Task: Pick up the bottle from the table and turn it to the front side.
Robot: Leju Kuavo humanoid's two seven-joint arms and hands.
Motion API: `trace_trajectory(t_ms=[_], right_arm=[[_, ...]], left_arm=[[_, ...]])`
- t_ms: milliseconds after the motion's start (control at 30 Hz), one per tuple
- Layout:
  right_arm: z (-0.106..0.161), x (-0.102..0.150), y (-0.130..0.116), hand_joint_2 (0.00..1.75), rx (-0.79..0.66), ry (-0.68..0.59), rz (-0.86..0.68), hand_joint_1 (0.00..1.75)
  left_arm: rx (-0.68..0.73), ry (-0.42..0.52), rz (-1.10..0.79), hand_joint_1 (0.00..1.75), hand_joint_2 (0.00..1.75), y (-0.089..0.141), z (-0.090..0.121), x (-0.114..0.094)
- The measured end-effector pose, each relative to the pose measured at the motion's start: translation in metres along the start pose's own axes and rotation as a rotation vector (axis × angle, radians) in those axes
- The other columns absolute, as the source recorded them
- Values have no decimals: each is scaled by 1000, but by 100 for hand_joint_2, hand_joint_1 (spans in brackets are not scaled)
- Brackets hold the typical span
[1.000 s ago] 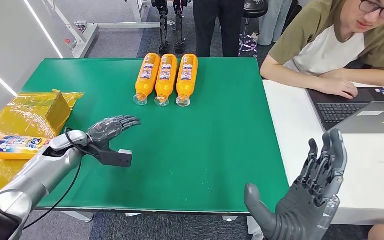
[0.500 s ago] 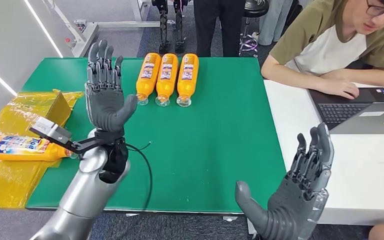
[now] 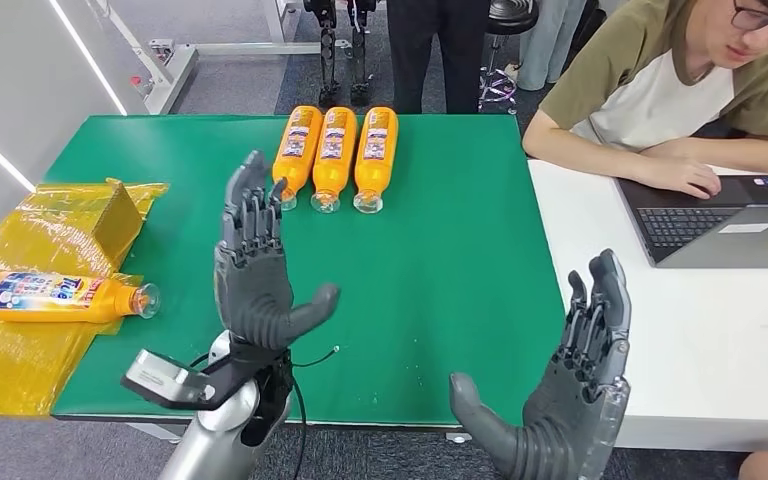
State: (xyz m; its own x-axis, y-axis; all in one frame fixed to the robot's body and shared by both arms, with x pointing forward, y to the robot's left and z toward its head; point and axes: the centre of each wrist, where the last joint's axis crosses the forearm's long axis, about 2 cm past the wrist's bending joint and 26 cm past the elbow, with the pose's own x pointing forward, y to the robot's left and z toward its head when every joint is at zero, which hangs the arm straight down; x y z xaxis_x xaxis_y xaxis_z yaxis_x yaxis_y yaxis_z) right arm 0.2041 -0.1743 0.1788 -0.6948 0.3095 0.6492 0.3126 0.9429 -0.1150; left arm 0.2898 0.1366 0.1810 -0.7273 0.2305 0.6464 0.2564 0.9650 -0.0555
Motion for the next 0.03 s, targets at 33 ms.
trace_trajectory(t_ms=[33], right_arm=[[1, 0, 0, 175, -1, 1, 2, 0]], left_arm=[[-10, 0, -8, 0, 175, -1, 2, 0]])
